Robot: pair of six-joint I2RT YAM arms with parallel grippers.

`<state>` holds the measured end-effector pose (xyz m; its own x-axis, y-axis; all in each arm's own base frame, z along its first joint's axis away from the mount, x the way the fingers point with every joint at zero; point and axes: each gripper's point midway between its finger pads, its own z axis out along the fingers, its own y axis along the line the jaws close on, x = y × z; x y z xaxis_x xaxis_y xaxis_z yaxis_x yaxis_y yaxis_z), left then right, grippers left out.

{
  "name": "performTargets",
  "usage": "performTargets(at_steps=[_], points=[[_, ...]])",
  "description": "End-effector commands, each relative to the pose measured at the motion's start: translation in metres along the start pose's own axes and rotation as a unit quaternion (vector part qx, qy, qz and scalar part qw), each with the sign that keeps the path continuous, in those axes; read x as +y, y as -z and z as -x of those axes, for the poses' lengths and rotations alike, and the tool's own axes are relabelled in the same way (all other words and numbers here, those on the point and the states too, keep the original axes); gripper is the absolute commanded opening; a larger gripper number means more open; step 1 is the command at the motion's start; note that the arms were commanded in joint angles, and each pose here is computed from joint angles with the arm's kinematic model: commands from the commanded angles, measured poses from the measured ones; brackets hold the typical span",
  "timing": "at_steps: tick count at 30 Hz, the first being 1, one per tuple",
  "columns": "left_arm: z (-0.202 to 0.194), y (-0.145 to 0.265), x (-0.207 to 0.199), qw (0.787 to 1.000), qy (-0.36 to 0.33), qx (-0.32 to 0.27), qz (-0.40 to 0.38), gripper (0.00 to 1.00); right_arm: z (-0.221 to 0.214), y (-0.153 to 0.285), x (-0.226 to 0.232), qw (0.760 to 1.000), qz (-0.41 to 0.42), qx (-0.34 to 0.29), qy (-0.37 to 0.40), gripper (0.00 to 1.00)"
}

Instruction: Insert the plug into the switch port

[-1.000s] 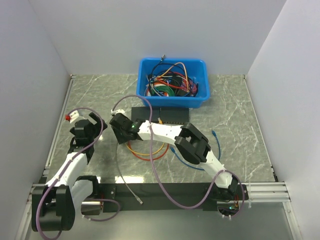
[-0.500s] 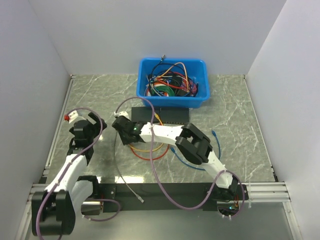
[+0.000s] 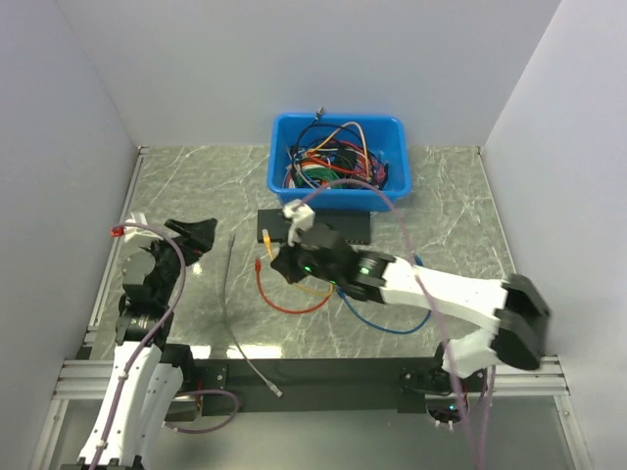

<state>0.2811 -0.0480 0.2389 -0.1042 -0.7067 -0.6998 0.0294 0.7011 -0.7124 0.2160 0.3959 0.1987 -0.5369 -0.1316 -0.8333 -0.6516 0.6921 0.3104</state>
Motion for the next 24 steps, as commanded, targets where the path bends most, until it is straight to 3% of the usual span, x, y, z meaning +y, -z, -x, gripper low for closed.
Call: performTargets(at_steps=[1, 7, 13, 17, 24], points=[[-0.018, 0.018, -0.04, 0.994, 0.042, 0.061, -0.077, 0.92, 0.002, 0.03, 0.027, 0.993, 0.105, -0.044, 0.008, 0.0], [-0.048, 0.046, -0.104, 0.959, 0.069, 0.127, -0.244, 0.92, -0.001, 0.055, 0.034, 0.987, 0.149, -0.062, -0.001, 0.0], [-0.072, 0.046, -0.127, 0.948, 0.054, 0.158, -0.272, 0.91, -0.002, 0.057, 0.038, 0.985, 0.16, -0.063, -0.005, 0.0], [-0.091, 0.046, -0.132, 0.941, 0.057, 0.182, -0.278, 0.84, 0.0, 0.059, 0.045, 0.982, 0.177, -0.066, -0.013, 0.0], [-0.084, 0.051, -0.14, 0.943, 0.054, 0.172, -0.279, 0.81, -0.006, 0.065, 0.057, 0.971, 0.224, -0.07, -0.034, 0.0]])
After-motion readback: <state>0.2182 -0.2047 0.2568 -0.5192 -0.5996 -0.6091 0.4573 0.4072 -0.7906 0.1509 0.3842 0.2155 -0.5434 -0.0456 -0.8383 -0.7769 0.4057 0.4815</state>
